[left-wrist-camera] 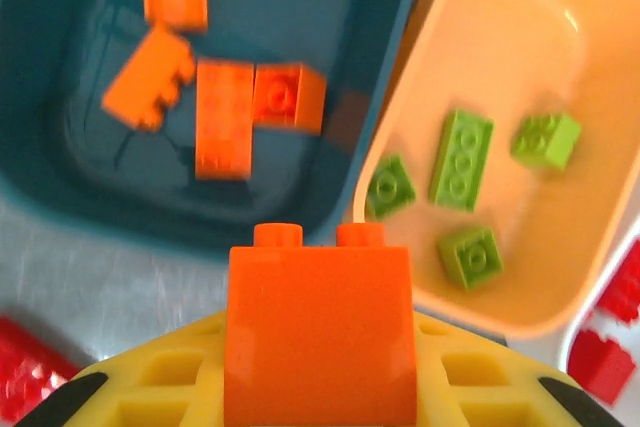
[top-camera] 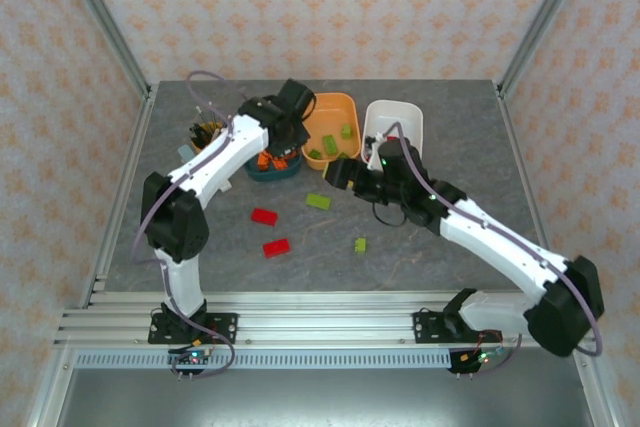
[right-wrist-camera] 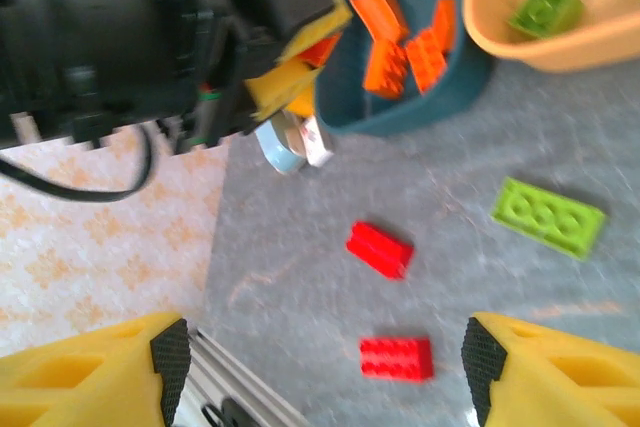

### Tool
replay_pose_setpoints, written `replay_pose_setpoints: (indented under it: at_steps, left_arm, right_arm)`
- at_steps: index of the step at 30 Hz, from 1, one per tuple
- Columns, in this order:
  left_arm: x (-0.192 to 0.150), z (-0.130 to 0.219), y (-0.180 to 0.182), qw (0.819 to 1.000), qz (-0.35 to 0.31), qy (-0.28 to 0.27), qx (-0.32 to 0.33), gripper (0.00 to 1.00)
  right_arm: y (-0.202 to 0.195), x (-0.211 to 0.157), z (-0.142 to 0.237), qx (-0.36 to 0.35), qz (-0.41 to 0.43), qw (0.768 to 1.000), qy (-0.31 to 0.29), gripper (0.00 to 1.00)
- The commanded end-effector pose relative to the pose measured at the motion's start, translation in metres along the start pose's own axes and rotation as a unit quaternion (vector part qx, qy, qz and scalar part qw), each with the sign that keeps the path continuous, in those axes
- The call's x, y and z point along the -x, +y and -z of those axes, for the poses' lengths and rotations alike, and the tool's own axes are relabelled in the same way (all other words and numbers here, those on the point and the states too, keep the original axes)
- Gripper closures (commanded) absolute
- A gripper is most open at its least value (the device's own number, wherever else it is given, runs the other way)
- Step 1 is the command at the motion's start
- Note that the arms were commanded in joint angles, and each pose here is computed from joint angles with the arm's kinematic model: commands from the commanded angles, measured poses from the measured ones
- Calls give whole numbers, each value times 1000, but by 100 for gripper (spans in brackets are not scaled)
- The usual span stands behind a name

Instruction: Sort the legos into containers by color

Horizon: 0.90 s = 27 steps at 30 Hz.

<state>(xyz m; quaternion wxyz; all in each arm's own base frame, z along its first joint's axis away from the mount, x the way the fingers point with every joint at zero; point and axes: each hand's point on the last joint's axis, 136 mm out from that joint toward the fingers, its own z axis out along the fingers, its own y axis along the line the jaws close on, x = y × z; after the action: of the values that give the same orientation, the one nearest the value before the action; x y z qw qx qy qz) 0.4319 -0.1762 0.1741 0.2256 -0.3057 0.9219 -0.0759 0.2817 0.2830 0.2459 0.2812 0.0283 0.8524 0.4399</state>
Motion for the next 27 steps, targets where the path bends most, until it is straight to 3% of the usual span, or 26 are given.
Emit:
replay_pose_setpoints:
  at_steps: [1,5,10,16,21,27]
  left_arm:
    - [16,-34,7,997,-63,20,37,76]
    - [39,-63,2,996,-77,24,48,77]
    - [58,-97,10,994,-78,21,74,77]
    - [63,-126,27,992,-73,30,96,77]
    - [58,-141,34,991,-72,48,103,76]
    - [54,-144,33,990,-68,60,103,60]
  right_arm:
    - [19,37,-7,20,13,997,-67,26]
    - [21,71,-19,26,20,990,-140,26]
    - [16,102,-39,18,2,986,-168,26]
    - [6,122,-58,9,-19,986,-166,26]
    - [1,117,-68,3,-22,989,-145,26]
    - [-3,110,-73,-4,-17,992,-125,26]
